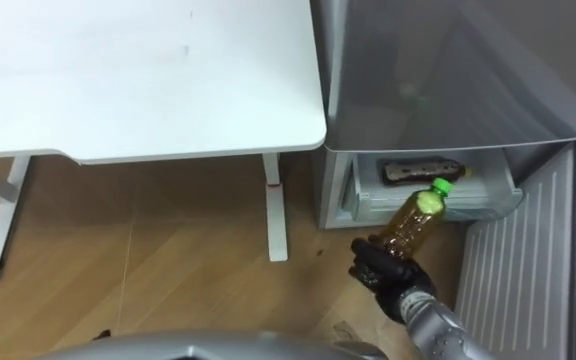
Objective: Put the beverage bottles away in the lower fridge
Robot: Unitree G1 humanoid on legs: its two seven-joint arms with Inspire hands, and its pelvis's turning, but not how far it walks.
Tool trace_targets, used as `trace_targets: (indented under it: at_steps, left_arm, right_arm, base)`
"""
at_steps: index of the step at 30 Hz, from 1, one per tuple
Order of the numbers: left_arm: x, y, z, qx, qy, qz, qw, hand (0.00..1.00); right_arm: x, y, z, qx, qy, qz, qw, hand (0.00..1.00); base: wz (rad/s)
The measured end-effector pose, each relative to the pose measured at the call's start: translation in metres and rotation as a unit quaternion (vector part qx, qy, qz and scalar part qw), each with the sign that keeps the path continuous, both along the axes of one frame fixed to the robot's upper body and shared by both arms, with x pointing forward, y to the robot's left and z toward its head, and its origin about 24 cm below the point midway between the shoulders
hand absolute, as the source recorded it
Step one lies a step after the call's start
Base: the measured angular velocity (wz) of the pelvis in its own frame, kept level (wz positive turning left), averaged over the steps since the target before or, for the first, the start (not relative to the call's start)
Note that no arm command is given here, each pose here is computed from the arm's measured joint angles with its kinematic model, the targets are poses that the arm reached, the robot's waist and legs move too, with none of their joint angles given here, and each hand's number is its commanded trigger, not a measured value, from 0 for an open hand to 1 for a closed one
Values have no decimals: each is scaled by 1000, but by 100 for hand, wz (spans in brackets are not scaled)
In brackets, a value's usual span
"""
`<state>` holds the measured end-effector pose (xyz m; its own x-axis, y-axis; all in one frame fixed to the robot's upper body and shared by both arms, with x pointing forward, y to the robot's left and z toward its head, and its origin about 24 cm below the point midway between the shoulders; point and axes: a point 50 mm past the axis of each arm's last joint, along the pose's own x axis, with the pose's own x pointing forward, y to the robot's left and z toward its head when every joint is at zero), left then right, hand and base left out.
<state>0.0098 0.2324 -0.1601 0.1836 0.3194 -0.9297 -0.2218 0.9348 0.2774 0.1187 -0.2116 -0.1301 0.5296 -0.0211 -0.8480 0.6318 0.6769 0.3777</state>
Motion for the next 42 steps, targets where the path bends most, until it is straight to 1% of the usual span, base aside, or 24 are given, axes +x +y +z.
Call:
trace_targets:
  at_steps: [3, 8, 9, 12, 16, 19, 21, 24, 28, 31, 33, 39, 42]
  left_arm:
    - [-6, 0, 0, 2, 13, -13, 1000, 0]
    - [-8, 0, -1, 0, 27, -18, 999, 0]
    - [-10, 0, -1, 1, 33, -29, 999, 0]
    - [-9, 1, -1, 3, 41, -59, 997, 0]
    - [-6, 0, -3, -8, 51, -64, 997, 0]
    - [3, 0, -3, -20, 48, -78, 996, 0]
    - [10, 3, -4, -22, 47, -86, 995, 0]
    - [15, 7, -3, -21, 43, -89, 995, 0]
    - [18, 8, -3, -18, 42, -90, 995, 0]
    - [27, 9, -2, -16, 38, -93, 995, 0]
    - [38, 9, -2, -13, 29, -96, 995, 0]
    - [58, 9, 1, -11, 10, -106, 994, 0]
    - [59, 10, 1, -12, 5, -103, 995, 0]
  right_arm:
    - [10, -4, 4, 24, -8, -62, 998, 100]
    - [26, -9, 9, 62, -27, -138, 988, 100]
    - [29, -11, 8, 71, -26, -154, 985, 100]
    - [37, -16, 9, 86, -31, -191, 977, 100]
    - [49, -23, 9, 91, -35, -218, 971, 100]
    - [70, -23, 12, 93, -39, -218, 971, 100]
    - [82, -24, 16, 100, -51, -221, 969, 100]
    - [98, -29, 24, 112, -67, -239, 962, 100]
    - [103, -40, 29, 105, -70, -253, 959, 100]
    - [112, -46, 35, 121, -79, -276, 950, 100]
    - [122, -48, 42, 129, -84, -284, 947, 100]
    - [141, -52, 57, 140, -100, -273, 947, 100]
    - [149, -57, 66, 141, -115, -270, 945, 100]
  base:
    - [0]
    - [4]
    - [0]
    - [5]
    - [4]
    - [1]
    - [3]
    - [0]
    - [0]
    - [3]
    - [-5]
    - [-4]
    - [-3]
